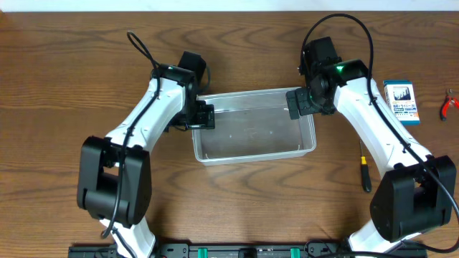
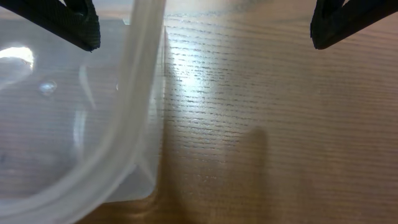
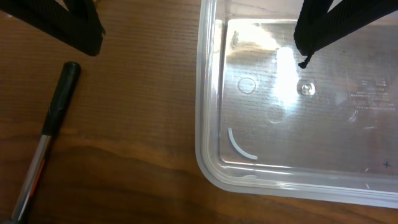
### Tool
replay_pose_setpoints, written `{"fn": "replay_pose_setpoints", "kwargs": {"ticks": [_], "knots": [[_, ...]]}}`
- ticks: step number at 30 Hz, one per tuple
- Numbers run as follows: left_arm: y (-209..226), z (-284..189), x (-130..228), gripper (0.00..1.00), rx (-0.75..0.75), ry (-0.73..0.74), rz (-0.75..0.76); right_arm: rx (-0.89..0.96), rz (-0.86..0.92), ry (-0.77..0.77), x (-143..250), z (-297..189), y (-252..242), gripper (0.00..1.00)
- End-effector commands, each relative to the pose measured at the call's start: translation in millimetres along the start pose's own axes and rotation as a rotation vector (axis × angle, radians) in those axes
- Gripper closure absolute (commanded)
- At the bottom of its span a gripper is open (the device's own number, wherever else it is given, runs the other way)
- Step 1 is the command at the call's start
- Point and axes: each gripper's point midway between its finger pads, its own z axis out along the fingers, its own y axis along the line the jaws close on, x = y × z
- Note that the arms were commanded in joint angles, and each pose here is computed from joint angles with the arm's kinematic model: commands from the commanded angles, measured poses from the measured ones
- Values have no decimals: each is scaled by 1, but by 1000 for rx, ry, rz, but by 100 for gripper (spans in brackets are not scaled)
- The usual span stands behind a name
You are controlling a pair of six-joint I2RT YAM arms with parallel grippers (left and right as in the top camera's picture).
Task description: Pack container
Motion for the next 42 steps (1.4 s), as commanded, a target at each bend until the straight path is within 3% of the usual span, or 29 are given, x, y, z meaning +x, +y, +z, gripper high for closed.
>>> {"fn": "replay_pose_setpoints", "kwargs": {"ticks": [1, 7, 9, 10, 13, 16, 22, 26, 30, 42], "knots": [[2, 1, 1, 2, -7, 6, 0, -5, 0, -31, -7, -8, -2, 1], [2, 1, 1, 2, -7, 5, 0, -12, 0, -23, -5, -6, -1, 1], [2, 1, 1, 0, -7, 5, 0, -12, -1, -18, -4, -4, -1, 9], [2, 1, 1, 5, -7, 5, 0, -12, -1, -16, -3, -4, -1, 16], [2, 1, 1, 28, -7, 5, 0, -12, -1, -15, -3, -3, -1, 51], [2, 1, 1, 42, -7, 5, 0, -13, 8, -19, -4, -3, 0, 61], [2, 1, 1, 73, -7, 5, 0, -29, 16, -33, -7, -4, 2, 92], [2, 1, 1, 86, -7, 5, 0, -29, 16, -36, -8, -4, 3, 98], [2, 1, 1, 93, -6, 4, 0, -29, 17, -36, -8, -4, 2, 99], [-1, 1, -7, 94, 6, -30, 21, -29, 72, -35, -8, -4, 2, 99]]}}
